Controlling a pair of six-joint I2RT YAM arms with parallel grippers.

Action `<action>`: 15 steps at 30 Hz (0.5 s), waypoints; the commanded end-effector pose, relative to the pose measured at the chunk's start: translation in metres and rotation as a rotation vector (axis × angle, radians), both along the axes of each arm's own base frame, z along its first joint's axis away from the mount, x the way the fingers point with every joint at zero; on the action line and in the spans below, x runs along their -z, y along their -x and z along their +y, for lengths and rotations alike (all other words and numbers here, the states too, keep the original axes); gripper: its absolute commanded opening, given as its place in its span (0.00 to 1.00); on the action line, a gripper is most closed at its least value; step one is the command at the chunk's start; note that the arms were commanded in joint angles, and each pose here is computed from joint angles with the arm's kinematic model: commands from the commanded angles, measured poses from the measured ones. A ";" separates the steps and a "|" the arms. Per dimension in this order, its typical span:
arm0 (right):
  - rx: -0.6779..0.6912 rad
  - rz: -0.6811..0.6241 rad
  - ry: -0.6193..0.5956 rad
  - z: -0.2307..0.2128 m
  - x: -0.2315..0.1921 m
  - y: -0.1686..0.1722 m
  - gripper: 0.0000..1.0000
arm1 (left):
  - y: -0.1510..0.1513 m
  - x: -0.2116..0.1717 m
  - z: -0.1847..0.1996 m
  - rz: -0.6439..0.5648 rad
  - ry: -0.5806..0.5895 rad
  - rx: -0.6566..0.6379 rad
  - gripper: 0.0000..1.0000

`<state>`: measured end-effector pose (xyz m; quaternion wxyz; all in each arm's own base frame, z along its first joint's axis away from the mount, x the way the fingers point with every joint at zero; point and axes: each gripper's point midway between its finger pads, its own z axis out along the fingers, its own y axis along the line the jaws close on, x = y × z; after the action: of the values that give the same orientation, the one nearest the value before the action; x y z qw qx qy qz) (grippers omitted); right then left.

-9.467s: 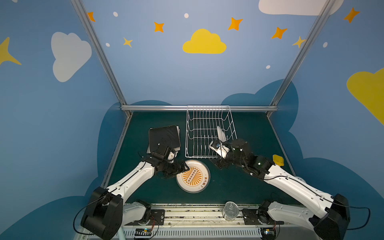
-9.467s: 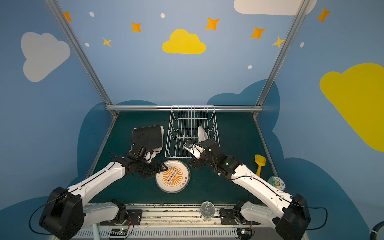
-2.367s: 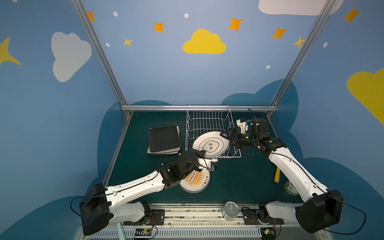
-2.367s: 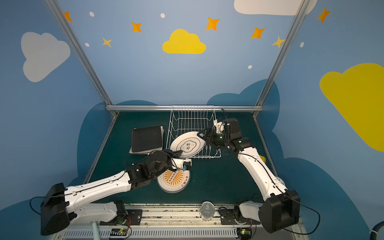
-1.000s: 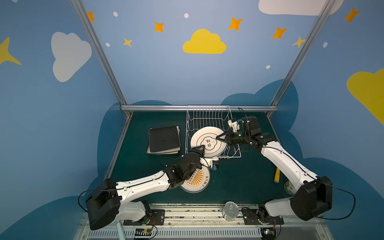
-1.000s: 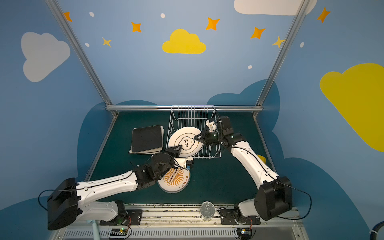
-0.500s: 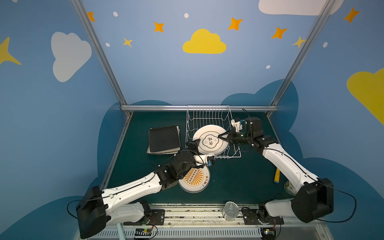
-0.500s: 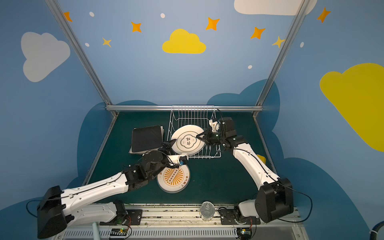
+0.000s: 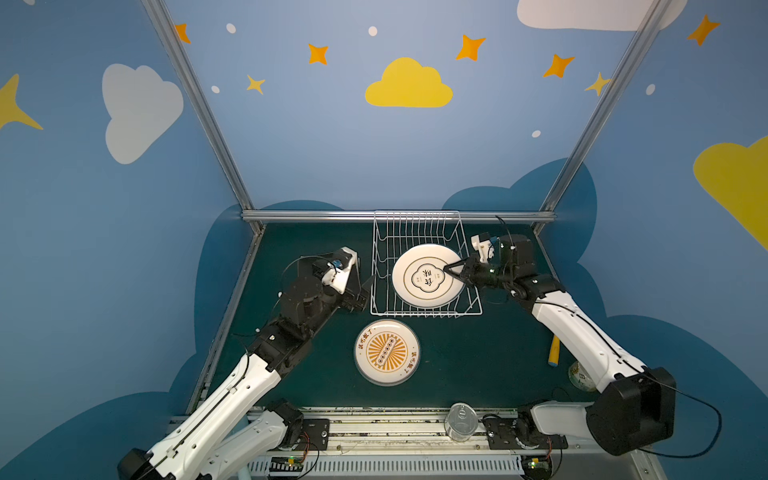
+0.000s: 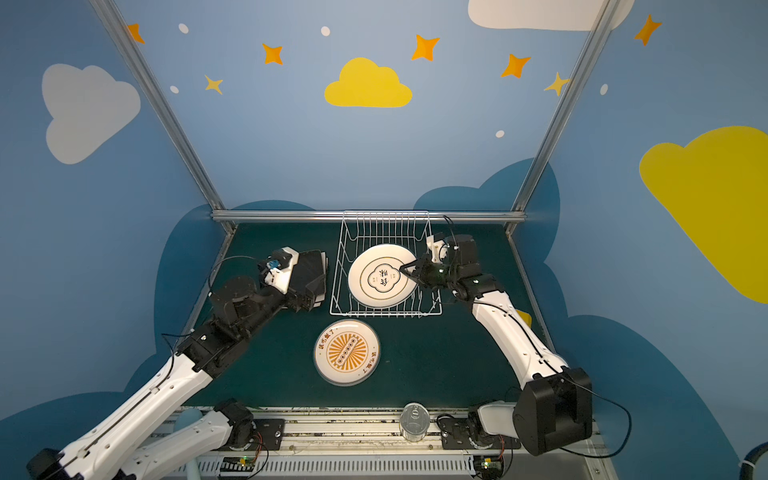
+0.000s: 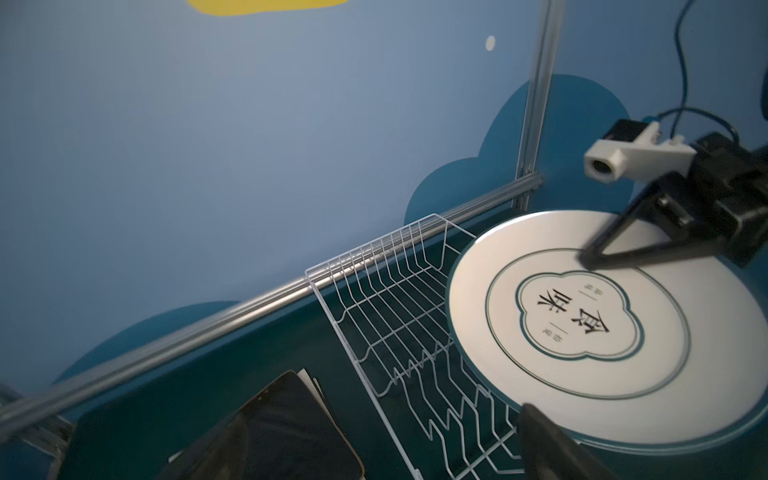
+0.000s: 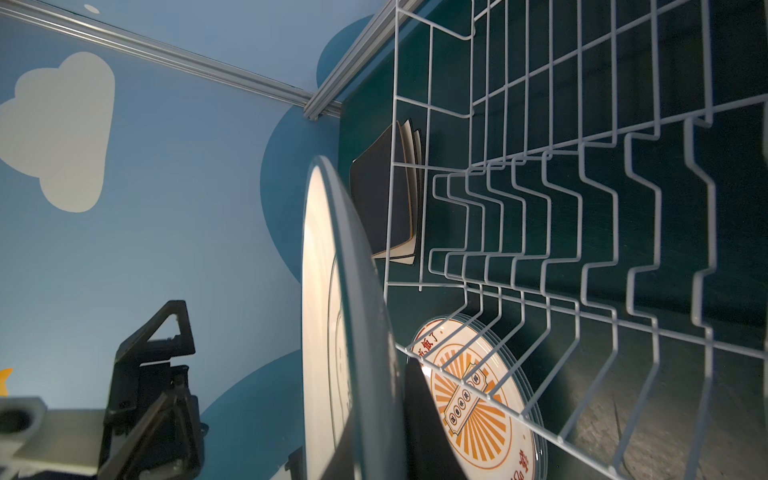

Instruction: Unload the plates from the dish rack

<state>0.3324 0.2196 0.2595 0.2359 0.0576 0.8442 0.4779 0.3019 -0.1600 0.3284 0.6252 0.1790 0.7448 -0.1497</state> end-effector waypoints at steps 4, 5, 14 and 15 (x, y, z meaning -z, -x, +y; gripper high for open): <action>-0.047 -0.169 -0.014 0.003 -0.030 0.001 0.00 | 0.004 0.013 -0.026 0.376 0.423 0.203 1.00; -0.058 -0.182 -0.014 0.005 -0.031 0.002 0.00 | 0.002 0.014 -0.031 0.417 0.461 0.237 1.00; -0.109 -0.320 -0.007 0.012 -0.039 0.013 0.00 | -0.012 0.028 -0.079 0.697 0.617 0.506 0.99; -0.115 -0.328 -0.006 0.013 -0.040 0.015 0.00 | -0.013 0.031 -0.082 0.716 0.626 0.524 0.99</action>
<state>0.3227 0.2267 0.2691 0.2938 -0.0217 0.8267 0.4794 0.3269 -0.2254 0.2732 0.3360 0.0735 0.7953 -0.4992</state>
